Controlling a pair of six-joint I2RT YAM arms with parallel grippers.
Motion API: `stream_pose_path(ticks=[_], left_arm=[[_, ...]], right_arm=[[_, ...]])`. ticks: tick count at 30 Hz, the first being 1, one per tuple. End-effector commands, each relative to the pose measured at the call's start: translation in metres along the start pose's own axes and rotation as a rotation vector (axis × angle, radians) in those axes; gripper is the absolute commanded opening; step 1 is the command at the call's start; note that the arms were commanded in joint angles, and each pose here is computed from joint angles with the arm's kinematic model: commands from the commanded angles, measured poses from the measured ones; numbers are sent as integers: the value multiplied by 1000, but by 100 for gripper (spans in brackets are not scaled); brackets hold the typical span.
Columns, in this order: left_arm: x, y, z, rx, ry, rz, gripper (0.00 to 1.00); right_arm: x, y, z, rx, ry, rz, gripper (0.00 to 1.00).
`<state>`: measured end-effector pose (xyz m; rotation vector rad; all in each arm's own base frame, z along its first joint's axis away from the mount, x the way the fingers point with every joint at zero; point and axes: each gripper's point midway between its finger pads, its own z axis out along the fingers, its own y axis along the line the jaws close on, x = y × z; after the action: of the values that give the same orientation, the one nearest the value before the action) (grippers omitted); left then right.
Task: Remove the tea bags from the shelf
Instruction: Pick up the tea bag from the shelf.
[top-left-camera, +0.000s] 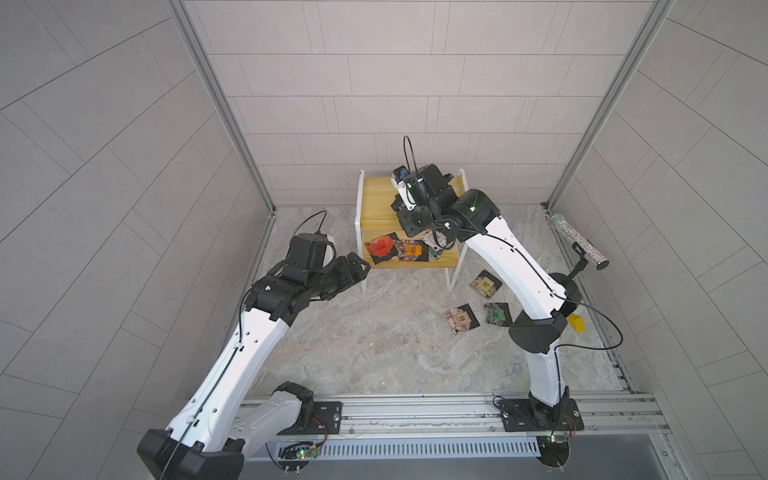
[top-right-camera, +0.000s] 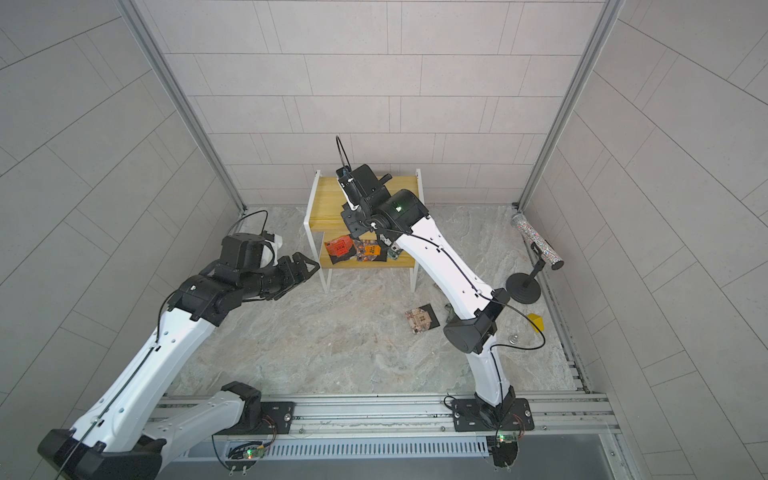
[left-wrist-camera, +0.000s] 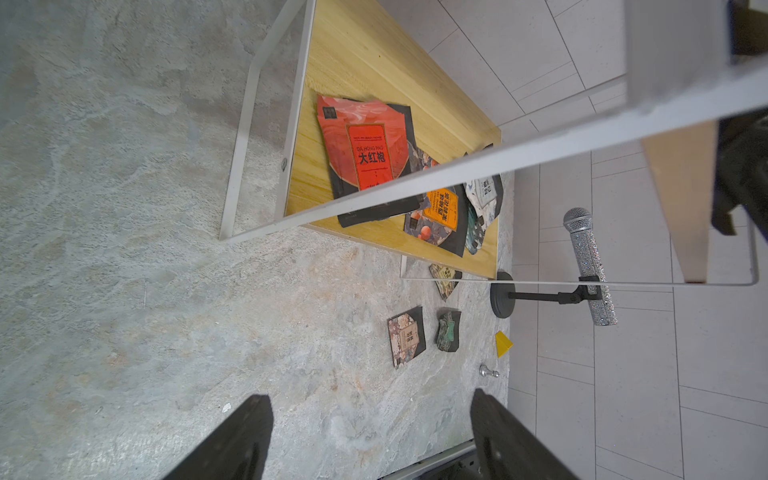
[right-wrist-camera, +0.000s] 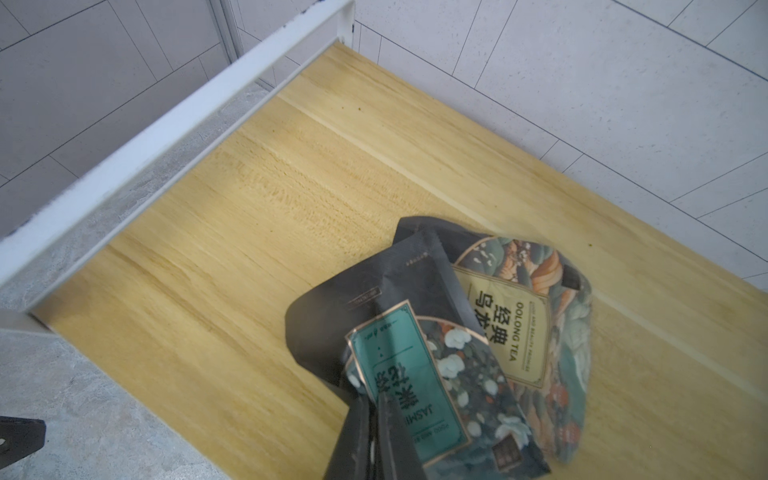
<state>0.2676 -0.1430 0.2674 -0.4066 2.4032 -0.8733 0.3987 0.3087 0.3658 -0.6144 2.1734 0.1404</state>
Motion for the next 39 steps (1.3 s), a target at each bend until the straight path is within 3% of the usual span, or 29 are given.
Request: stream_pose_path(ticks=[1, 16, 26, 39], left_arm=[[-2, 0, 1, 9, -11, -2, 83], [-3, -1, 0, 12, -15, -7, 83], [0, 1, -2, 6, -11, 12, 83], [31, 31, 11, -41, 64, 47, 83]], right_arm=[[4, -6, -21, 11, 14, -13, 9], [-12, -8, -55, -2, -72, -2, 0], [-9, -6, -81, -19, -95, -16, 0], [42, 15, -131, -143, -149, -118, 0]])
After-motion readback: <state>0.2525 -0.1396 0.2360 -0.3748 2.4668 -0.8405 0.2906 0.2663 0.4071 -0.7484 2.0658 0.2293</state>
